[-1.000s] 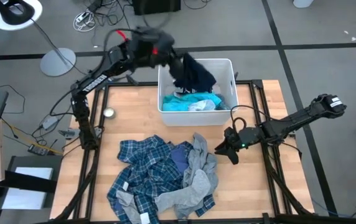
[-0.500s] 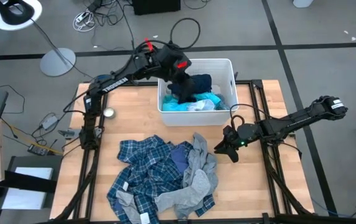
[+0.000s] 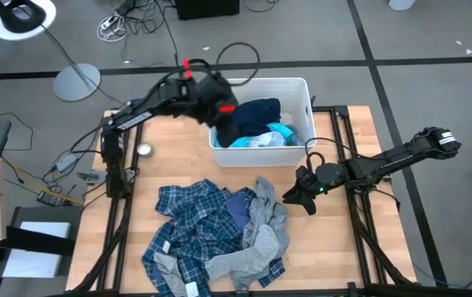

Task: Sort clothes
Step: Put the purple sock into the white laundry bin

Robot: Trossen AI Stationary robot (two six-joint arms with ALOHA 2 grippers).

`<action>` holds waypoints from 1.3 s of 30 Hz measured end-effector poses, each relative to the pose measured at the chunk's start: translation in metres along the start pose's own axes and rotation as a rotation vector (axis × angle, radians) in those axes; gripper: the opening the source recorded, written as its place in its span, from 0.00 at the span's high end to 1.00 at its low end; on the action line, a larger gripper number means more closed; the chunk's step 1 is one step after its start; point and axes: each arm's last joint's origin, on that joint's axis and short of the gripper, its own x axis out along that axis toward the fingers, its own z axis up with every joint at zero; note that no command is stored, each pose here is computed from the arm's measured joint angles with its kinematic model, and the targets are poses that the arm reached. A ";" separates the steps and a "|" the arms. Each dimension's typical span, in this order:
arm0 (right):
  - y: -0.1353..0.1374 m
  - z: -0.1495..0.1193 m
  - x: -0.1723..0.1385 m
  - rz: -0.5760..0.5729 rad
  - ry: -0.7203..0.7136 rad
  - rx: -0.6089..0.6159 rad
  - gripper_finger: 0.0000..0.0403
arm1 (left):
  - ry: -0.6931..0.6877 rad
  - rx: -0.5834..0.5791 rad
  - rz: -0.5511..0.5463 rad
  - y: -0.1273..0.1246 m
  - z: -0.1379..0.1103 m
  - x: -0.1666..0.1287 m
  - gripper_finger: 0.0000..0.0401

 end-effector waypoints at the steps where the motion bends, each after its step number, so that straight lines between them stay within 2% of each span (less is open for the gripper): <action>1: 0.000 0.001 0.000 0.004 -0.005 0.000 0.72 | 0.004 0.007 -0.003 -0.005 -0.004 -0.007 0.69; 4: 0.002 0.002 0.000 0.016 -0.026 -0.001 0.72 | 0.015 0.055 -0.012 -0.026 -0.015 -0.018 0.69; 9: 0.004 0.005 0.000 0.034 -0.054 -0.002 0.72 | 0.035 0.110 0.076 -0.058 -0.043 -0.017 0.69; 16: 0.004 0.006 0.000 0.027 -0.073 -0.012 0.72 | 0.030 0.025 0.008 -0.086 -0.105 0.010 0.69; 19: 0.009 0.011 -0.001 0.027 -0.090 -0.029 0.72 | 0.009 -0.060 -0.055 -0.087 -0.135 0.020 0.69; 22: 0.021 0.023 -0.003 0.036 -0.102 -0.100 0.74 | -0.008 -0.135 -0.113 -0.087 -0.162 0.024 0.69; 27: 0.043 0.046 -0.003 -0.063 -0.041 -0.230 0.83 | -0.022 -0.202 -0.196 -0.087 -0.200 0.027 0.69; 35: 0.072 0.079 0.026 -0.134 0.068 -0.320 0.98 | 0.026 -0.193 -0.232 -0.088 -0.235 0.021 0.69; 39: 0.080 0.086 0.052 -0.185 0.162 -0.337 0.99 | 0.019 -0.173 -0.268 -0.092 -0.252 0.011 0.69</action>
